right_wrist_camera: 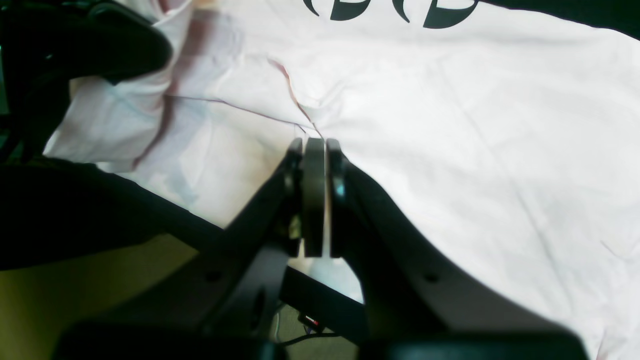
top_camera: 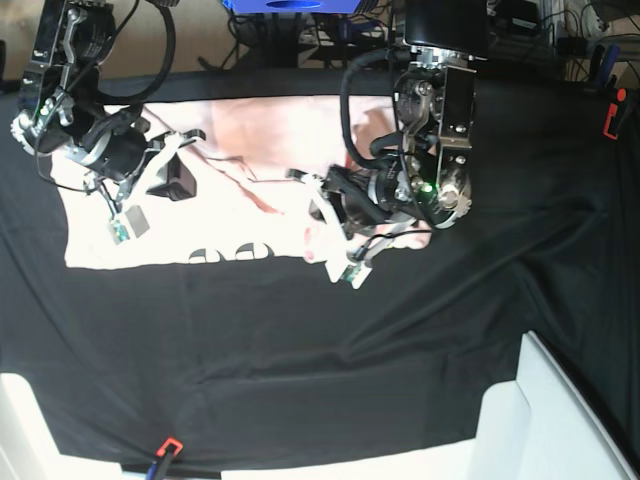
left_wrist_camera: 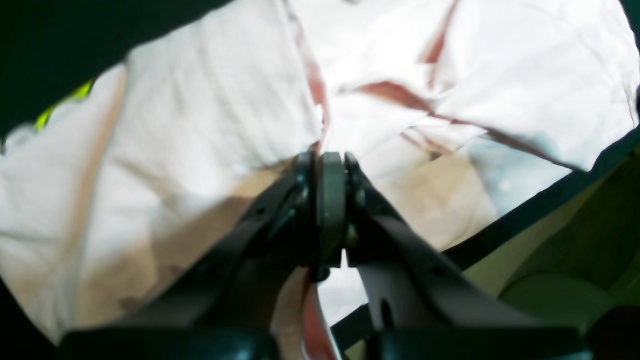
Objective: Fold the T-shirt properly
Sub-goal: 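Drag the held band end with the left gripper toward the right gripper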
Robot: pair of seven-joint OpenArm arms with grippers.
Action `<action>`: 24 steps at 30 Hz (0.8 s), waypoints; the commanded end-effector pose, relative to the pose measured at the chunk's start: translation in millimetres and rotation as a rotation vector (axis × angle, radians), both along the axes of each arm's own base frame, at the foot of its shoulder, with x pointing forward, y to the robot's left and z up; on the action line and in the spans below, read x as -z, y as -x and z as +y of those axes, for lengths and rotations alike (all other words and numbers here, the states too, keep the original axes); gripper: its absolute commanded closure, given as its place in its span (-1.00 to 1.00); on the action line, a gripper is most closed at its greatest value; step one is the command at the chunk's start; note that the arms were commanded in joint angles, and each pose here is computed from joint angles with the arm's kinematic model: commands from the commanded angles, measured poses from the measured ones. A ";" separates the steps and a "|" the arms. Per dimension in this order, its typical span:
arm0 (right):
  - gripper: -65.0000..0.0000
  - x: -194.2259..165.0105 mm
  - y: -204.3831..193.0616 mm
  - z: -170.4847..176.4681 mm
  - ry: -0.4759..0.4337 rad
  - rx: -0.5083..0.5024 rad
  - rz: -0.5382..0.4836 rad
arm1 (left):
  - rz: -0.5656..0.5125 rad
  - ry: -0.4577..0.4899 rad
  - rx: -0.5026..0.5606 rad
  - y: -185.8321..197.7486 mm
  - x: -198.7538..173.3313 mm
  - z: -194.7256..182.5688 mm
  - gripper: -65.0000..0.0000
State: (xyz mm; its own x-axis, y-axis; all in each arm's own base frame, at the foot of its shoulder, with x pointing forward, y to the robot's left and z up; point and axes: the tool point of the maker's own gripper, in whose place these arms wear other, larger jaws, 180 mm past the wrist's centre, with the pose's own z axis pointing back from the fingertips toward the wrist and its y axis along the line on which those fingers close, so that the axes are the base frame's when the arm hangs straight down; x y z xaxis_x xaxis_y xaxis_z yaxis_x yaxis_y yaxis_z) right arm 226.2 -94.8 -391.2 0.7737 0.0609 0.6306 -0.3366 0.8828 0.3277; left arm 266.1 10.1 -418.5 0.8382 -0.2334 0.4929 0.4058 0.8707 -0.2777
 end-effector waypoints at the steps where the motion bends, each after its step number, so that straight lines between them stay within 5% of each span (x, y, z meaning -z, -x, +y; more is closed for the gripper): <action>1: 0.97 -10.2 -8.0 1.2 -0.020 0.004 -0.046 | -0.028 0.028 -0.003 -7.0 -9.0 -6.4 1.00; 24: 0.97 -9.7 -6.5 4.1 -0.025 -0.002 -0.043 | 0.007 0.052 0.026 -6.8 -1.5 -24.6 1.00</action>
State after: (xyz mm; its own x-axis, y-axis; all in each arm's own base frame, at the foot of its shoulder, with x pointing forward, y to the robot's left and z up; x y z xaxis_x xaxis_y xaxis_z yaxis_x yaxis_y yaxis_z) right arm 226.0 -94.6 -391.3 0.7740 0.0611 0.6303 -0.3370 0.8824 0.3284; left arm 263.6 -4.4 -430.1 0.8569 -0.2420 0.4552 0.4068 0.8597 -0.3089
